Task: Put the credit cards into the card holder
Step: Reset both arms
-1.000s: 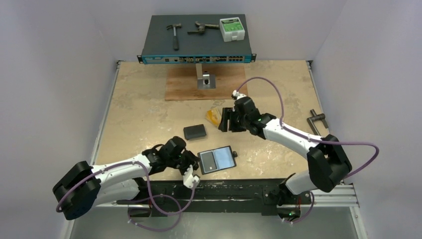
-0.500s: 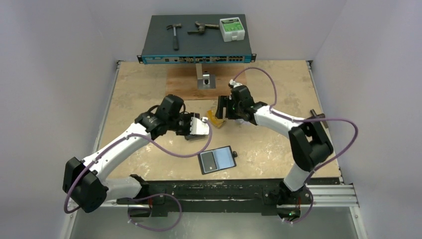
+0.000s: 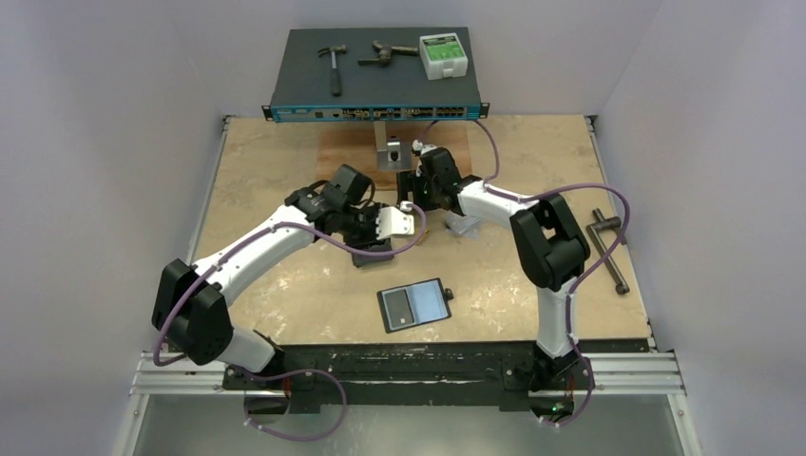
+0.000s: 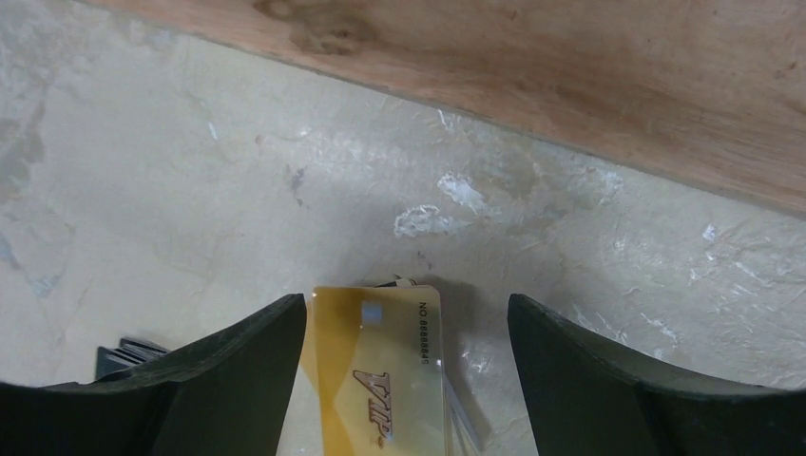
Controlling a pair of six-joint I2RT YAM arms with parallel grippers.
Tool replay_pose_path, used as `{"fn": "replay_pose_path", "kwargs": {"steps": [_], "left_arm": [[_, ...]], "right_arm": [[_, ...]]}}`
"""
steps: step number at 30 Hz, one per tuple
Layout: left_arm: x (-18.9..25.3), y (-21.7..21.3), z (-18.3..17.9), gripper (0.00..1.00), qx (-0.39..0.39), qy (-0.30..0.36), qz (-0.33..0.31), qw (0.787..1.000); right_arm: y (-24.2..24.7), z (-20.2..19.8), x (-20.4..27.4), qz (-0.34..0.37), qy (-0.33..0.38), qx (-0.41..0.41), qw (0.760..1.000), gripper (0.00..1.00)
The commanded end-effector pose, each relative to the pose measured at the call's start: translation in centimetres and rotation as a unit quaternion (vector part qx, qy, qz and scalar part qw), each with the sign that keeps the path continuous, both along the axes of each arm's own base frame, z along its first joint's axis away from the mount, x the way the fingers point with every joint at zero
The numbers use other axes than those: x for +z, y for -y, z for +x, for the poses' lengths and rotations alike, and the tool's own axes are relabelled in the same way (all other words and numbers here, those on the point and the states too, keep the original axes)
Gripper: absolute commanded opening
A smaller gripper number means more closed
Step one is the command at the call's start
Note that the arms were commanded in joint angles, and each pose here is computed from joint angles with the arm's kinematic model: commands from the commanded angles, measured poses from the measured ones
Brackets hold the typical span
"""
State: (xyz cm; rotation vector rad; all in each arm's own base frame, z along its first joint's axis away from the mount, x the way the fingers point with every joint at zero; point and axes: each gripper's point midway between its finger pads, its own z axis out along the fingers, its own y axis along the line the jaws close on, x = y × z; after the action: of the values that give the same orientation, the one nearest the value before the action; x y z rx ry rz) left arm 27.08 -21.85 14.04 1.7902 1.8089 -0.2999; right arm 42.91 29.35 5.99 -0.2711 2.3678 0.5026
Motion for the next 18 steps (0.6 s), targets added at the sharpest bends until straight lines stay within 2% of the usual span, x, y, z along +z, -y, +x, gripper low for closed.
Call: {"fn": "replay_pose_path", "kwargs": {"steps": [1,8,15,18], "left_arm": [[1.4,1.1,2.8,0.41,0.000,0.048,-0.015,0.999],[0.6,3.9,7.4,0.40,0.006,0.098,-0.040,0.994],[-1.1,5.5,10.0,0.40,-0.008,0.132,-0.047,0.990],[-1.6,6.2,11.2,0.40,-0.007,0.148,-0.051,0.988]], "right_arm": [[-0.5,-0.4,0.0,0.000,-0.004,0.031,0.999,0.78],[0.1,-1.4,-2.2,-0.002,-0.026,0.025,0.999,0.74],[1.4,-2.1,-2.5,0.030,-0.036,0.011,0.999,0.68],[1.5,-2.2,-2.9,0.039,-0.043,0.013,0.998,0.63]]}}
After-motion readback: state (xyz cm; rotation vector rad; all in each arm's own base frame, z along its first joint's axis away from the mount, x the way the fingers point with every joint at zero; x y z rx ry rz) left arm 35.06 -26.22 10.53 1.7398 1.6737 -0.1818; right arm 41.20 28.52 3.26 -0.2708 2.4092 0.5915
